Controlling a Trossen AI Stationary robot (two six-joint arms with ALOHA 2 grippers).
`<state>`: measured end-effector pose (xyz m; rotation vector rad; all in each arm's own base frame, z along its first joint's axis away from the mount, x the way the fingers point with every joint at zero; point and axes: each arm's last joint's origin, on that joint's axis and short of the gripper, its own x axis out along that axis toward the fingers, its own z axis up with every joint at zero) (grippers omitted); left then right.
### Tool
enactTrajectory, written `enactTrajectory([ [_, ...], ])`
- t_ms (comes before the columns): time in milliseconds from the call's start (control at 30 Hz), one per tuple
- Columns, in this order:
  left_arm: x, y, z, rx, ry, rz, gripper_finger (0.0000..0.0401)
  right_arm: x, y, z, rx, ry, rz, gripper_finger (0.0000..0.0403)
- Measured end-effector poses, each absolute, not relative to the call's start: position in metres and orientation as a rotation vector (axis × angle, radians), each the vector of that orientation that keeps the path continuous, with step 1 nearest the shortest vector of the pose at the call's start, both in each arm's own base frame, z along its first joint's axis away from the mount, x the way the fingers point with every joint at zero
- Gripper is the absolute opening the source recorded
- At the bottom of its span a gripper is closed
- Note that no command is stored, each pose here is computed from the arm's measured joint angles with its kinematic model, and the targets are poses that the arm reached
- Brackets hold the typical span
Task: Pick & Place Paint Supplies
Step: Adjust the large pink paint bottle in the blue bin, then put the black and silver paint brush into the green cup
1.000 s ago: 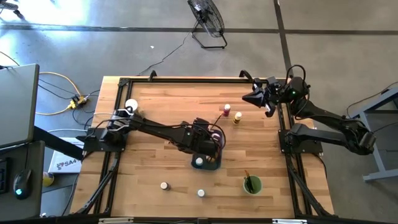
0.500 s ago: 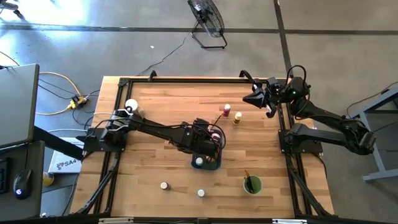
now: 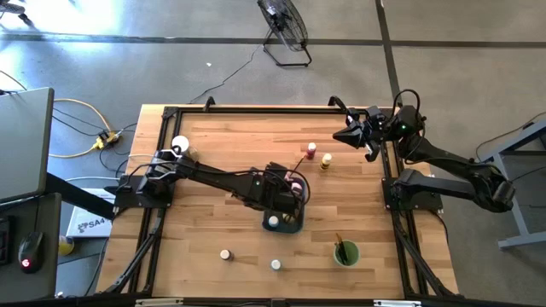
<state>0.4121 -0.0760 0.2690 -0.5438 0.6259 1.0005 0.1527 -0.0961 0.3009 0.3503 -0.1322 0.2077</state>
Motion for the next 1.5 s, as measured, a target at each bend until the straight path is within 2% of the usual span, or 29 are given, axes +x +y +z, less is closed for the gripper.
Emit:
enactTrajectory([
  [200,0.412,-0.077,0.269,-0.554,0.639,0.991,0.0205,0.153,-0.096,0.301,0.351,-0.132,0.208,0.0002],
  [367,0.412,-0.077,0.274,-0.568,0.657,0.978,0.0232,0.153,-0.096,0.301,0.35,-0.132,0.208,0.0002],
  [733,0.404,-0.075,0.304,-0.531,0.687,0.992,0.0234,0.153,-0.096,0.301,0.352,-0.132,0.208,0.0002],
  [1000,0.392,-0.071,0.341,-0.473,0.666,1.032,0.0235,0.152,-0.096,0.303,0.334,-0.151,0.212,0.0002],
  [1500,0.369,-0.05,0.409,-0.406,0.499,1.04,0.0235,0.152,-0.093,0.301,0.357,-0.102,0.308,0.0002],
])
